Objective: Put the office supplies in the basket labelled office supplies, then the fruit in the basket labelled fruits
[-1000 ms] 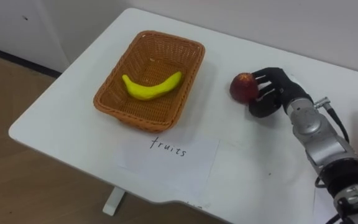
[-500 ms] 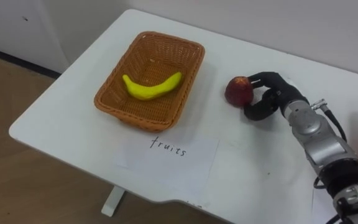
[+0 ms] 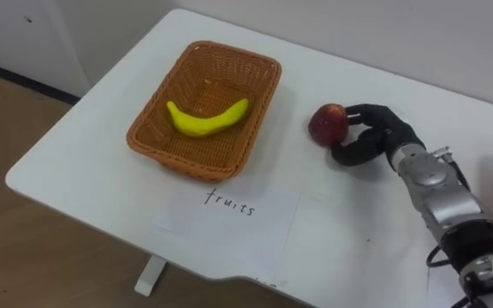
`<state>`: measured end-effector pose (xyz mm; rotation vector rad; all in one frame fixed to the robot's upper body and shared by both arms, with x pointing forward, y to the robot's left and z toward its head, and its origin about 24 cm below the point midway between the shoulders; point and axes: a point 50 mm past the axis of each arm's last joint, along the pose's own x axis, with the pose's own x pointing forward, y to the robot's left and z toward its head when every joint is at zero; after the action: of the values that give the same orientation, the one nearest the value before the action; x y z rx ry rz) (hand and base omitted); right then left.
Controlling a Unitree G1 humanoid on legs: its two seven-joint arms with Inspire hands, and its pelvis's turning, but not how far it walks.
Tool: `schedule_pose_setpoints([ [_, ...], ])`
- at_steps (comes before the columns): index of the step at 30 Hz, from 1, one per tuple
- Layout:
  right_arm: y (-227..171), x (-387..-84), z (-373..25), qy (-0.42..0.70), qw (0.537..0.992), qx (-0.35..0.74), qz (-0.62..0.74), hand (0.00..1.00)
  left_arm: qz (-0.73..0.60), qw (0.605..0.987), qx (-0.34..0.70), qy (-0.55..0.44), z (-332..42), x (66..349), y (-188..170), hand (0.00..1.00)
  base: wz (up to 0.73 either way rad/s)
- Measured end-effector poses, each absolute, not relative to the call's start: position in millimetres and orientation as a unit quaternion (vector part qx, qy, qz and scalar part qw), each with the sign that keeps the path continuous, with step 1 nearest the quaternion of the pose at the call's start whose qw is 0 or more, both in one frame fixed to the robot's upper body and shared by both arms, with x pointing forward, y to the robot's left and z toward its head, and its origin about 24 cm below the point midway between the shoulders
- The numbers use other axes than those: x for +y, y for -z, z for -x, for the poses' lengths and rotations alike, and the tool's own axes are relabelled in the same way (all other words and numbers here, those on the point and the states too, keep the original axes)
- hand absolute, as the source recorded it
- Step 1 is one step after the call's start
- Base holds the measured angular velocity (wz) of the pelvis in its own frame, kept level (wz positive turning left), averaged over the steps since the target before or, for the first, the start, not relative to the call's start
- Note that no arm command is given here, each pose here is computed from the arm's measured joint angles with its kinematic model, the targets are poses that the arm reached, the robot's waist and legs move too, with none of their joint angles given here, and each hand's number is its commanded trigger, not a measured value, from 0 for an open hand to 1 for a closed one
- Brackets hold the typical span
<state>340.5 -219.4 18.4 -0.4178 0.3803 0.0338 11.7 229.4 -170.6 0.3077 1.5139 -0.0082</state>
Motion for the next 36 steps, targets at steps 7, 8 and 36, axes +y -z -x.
schedule_pose_setpoints([
  [7, -20, -223, -341, -0.003, 0.971, 0.187, 0.148, 1.0, -0.13, 0.721, 0.681, 0.004, -12, 228, 170, 0.0, 0.0],
  [8, -21, -224, -341, 0.0, 0.973, 0.186, 0.137, 1.0, -0.129, 0.722, 0.68, 0.002, -13, 228, 170, 0.0, 0.0],
  [36, -72, -195, -355, -0.036, 0.988, 0.067, 0.136, 1.0, -0.122, 0.702, 0.701, -0.022, 12, 231, 169, 0.0, -0.01],
])
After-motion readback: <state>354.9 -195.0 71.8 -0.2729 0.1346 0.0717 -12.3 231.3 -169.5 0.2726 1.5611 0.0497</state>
